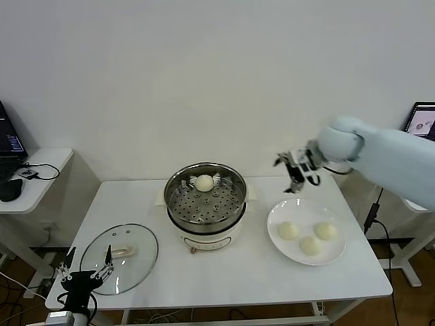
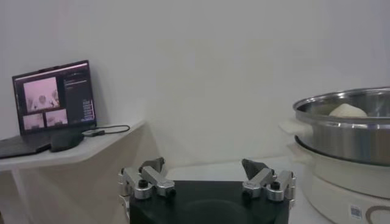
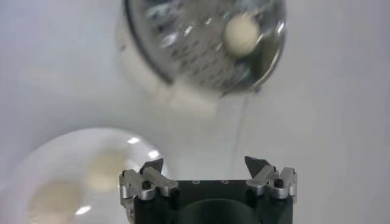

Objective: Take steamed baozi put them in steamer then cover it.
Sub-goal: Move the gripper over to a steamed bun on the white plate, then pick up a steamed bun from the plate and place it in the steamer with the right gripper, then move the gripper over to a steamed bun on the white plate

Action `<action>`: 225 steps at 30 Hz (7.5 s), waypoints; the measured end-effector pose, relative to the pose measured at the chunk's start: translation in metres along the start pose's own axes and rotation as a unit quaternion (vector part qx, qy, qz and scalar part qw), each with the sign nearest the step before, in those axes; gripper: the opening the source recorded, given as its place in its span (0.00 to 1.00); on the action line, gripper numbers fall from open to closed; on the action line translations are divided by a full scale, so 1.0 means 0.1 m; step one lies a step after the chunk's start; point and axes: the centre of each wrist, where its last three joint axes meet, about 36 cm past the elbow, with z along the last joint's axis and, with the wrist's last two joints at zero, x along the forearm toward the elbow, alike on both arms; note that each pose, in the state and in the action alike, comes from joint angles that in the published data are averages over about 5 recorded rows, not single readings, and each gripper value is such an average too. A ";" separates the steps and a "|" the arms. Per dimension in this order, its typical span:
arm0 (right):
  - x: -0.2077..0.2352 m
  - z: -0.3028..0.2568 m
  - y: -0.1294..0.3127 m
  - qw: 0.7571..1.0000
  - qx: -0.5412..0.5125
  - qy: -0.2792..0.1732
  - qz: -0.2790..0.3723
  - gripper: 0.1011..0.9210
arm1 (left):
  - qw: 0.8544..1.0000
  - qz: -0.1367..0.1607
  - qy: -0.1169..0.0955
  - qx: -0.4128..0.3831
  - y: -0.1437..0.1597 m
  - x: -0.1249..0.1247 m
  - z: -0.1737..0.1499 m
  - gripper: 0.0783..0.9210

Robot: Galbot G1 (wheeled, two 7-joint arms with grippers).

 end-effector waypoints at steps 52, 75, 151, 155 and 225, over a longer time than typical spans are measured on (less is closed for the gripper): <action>-1.82 0.36 0.28 0.991 -0.055 0.036 -0.113 0.81 | 1.000 -0.009 0.024 -0.009 0.03 0.02 0.16 0.88; -1.16 0.31 -0.13 0.994 -0.065 0.026 -0.085 0.64 | 1.000 -0.006 0.013 -0.008 0.02 0.01 0.09 0.88; -1.07 -2.68 -1.31 0.997 -0.020 -0.074 -0.030 0.88 | 1.000 0.000 -0.014 -0.003 0.01 -0.01 -0.07 0.88; -0.72 -2.42 -1.36 0.997 0.003 -0.068 -0.034 0.88 | 1.000 0.003 -0.015 -0.004 0.01 -0.01 -0.09 0.88; -1.32 0.75 0.94 0.988 -0.070 0.042 -0.130 0.81 | 0.999 0.000 0.019 -0.032 -0.01 0.05 0.19 0.88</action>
